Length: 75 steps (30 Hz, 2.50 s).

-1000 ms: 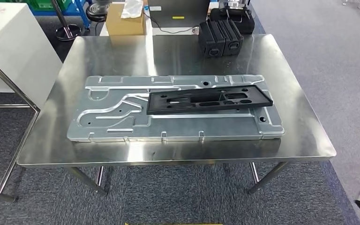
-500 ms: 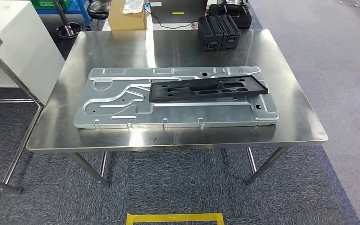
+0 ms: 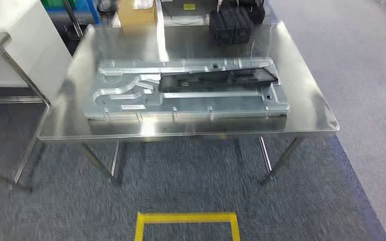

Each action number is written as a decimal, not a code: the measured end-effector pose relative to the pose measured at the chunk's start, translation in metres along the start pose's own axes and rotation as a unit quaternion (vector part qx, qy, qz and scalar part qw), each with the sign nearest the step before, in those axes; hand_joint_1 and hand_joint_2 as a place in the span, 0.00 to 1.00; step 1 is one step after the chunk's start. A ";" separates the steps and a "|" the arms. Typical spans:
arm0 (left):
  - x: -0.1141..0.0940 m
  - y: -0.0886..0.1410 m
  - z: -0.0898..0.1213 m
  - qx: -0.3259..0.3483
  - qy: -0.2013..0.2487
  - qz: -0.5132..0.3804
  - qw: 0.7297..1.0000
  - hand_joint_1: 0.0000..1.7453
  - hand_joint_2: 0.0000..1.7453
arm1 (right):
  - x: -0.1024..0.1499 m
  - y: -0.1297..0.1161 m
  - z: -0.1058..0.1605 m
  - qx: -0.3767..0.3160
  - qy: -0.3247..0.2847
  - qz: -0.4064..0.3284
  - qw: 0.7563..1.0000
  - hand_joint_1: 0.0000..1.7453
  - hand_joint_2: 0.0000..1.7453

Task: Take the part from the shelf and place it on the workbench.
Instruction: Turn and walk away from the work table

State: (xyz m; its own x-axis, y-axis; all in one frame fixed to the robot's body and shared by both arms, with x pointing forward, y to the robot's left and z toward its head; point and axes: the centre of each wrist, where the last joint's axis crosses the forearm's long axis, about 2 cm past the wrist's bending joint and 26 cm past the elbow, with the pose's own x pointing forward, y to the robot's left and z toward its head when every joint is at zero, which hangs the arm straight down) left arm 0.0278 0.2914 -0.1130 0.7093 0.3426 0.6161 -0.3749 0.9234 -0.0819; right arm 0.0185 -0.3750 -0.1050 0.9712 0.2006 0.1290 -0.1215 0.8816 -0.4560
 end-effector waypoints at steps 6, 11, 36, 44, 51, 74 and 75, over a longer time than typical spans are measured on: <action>0.002 -0.003 -0.001 -0.023 0.012 -0.025 0.999 0.00 0.00 | 0.008 0.038 0.011 0.095 0.028 0.000 0.995 0.00 0.00; 0.003 -0.002 -0.002 -0.033 0.011 -0.038 0.999 0.00 0.00 | 0.015 0.049 0.015 0.106 -0.003 0.003 0.994 0.00 0.00; 0.009 0.000 -0.006 -0.042 -0.003 -0.045 0.998 0.00 0.00 | 0.029 0.068 0.023 0.137 -0.047 0.070 0.987 0.00 0.00; 0.009 0.000 -0.006 -0.045 0.000 -0.053 0.998 0.00 0.00 | 0.033 0.067 0.022 0.133 -0.057 0.076 0.987 0.00 0.00; 0.009 0.000 -0.006 -0.043 0.000 -0.051 0.998 0.00 0.00 | 0.034 0.067 0.022 0.137 -0.053 0.088 0.985 0.00 0.00; 0.010 -0.002 -0.007 -0.046 -0.002 -0.055 0.997 0.00 0.00 | 0.030 0.063 0.020 0.133 -0.050 0.103 0.984 0.00 0.00; 0.010 -0.002 -0.007 -0.046 -0.002 -0.054 0.997 0.00 0.00 | 0.031 0.063 0.020 0.133 -0.050 0.104 0.984 0.00 0.00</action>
State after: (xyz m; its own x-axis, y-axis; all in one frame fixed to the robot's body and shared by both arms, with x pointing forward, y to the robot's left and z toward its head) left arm 0.0399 0.2940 -0.1118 0.7403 0.2390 0.6283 -0.2388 0.9672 -0.0865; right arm 0.0370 -0.3048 -0.1119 0.8958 0.4183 0.1499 -0.3780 0.8948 -0.2377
